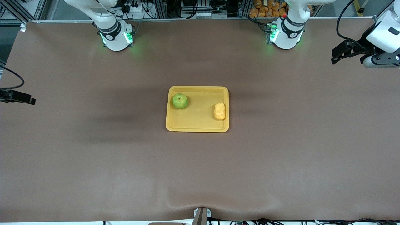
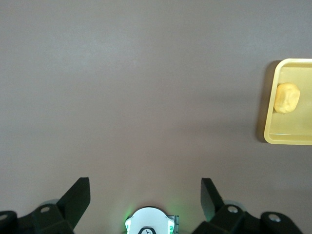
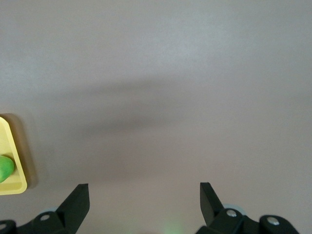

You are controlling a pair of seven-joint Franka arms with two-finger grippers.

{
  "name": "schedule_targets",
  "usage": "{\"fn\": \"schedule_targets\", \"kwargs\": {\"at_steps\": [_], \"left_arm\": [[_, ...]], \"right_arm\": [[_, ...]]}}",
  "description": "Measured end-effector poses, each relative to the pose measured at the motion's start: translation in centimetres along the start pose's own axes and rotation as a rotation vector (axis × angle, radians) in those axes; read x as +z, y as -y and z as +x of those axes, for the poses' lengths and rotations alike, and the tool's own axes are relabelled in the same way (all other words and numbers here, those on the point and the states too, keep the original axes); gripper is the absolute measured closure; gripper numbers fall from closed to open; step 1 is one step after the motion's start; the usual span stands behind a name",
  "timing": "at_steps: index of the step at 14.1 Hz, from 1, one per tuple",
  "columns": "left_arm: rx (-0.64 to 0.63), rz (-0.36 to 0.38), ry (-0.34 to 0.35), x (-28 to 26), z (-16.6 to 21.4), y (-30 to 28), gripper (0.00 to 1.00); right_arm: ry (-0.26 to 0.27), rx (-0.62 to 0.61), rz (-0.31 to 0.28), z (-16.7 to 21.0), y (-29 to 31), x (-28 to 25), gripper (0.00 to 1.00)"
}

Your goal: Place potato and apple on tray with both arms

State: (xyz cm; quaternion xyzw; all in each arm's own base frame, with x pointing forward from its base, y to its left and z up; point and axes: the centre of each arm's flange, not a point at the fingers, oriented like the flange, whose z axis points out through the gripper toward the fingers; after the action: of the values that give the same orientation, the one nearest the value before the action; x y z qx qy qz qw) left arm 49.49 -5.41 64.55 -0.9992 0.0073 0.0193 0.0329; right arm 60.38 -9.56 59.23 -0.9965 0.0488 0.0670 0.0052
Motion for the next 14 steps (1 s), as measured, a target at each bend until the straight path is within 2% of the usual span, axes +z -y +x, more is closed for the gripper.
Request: {"fn": "schedule_targets", "kwargs": {"at_steps": [6,9,14], "left_arm": [[-0.011,-0.001,0.001,0.0,0.1,0.6,0.0],[-0.011,-0.001,0.0,0.0,0.1,0.6,0.0],[0.003,-0.002,-0.013,-0.3,0.1,0.6,0.0]], "right_arm": [[-0.068,-0.016,0.015,-4.9,-0.1,-0.9,0.0],[-0.084,-0.047,0.019,-7.0,1.1,-0.6,0.0],[-0.102,-0.141,-0.035,-7.5,4.7,-1.1,0.0]]}}
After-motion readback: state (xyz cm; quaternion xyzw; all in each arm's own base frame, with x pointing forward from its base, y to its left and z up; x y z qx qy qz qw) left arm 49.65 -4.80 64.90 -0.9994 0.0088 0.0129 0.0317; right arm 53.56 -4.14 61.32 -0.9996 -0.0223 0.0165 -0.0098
